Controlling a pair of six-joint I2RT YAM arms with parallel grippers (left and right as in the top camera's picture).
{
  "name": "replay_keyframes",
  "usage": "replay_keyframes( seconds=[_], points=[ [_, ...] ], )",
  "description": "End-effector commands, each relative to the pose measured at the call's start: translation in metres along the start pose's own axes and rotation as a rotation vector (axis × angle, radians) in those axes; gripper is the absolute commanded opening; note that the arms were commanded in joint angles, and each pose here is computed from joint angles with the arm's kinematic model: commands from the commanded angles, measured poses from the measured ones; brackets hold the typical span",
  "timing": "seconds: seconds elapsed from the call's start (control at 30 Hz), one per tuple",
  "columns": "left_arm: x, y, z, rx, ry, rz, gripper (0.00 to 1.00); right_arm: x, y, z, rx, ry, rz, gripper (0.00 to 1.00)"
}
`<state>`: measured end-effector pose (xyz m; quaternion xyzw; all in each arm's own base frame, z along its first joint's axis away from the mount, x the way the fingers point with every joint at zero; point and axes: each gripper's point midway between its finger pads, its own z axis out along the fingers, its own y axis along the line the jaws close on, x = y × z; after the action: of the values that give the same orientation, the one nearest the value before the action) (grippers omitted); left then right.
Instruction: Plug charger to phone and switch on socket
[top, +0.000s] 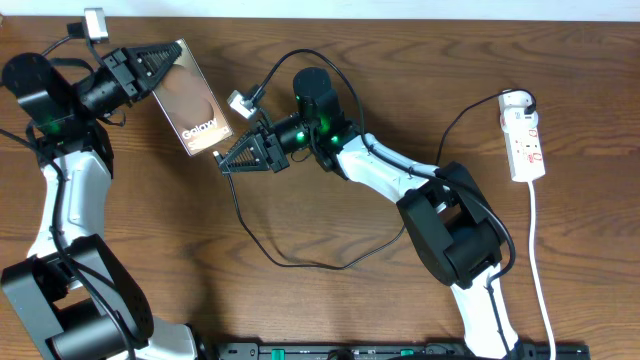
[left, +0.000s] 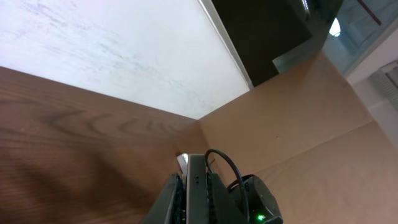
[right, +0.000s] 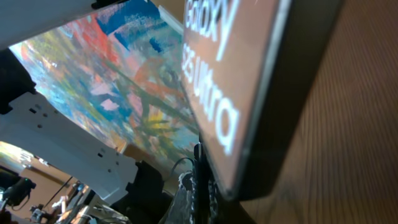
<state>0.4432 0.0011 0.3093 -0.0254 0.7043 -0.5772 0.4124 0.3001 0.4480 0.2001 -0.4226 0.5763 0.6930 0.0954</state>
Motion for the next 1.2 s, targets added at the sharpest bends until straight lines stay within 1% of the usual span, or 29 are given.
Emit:
replay_keyframes(
  seconds=[0.0,0.23,0.9,1.03,1.17],
  points=[
    [-0.003,-0.009,0.0,0.009,-0.001,0.0,0.07,-0.005,0.005,0.003,0.001,-0.004,-0.005,0.01],
    [-0.001,-0.015,-0.001,0.031,0.019,0.039,0.08,-0.006,0.006,0.003,0.003,-0.009,-0.015,0.01],
    [-0.004,-0.013,0.0,0.02,0.0,0.034,0.07,-0.018,0.009,0.003,0.011,-0.043,-0.035,0.01],
    [-0.004,-0.013,0.0,0.019,-0.001,0.018,0.08,-0.017,0.009,0.003,0.011,-0.042,-0.033,0.01],
    [-0.008,-0.011,0.0,0.008,-0.022,-0.049,0.08,-0.017,0.009,0.003,0.011,-0.042,-0.032,0.01]
  ],
)
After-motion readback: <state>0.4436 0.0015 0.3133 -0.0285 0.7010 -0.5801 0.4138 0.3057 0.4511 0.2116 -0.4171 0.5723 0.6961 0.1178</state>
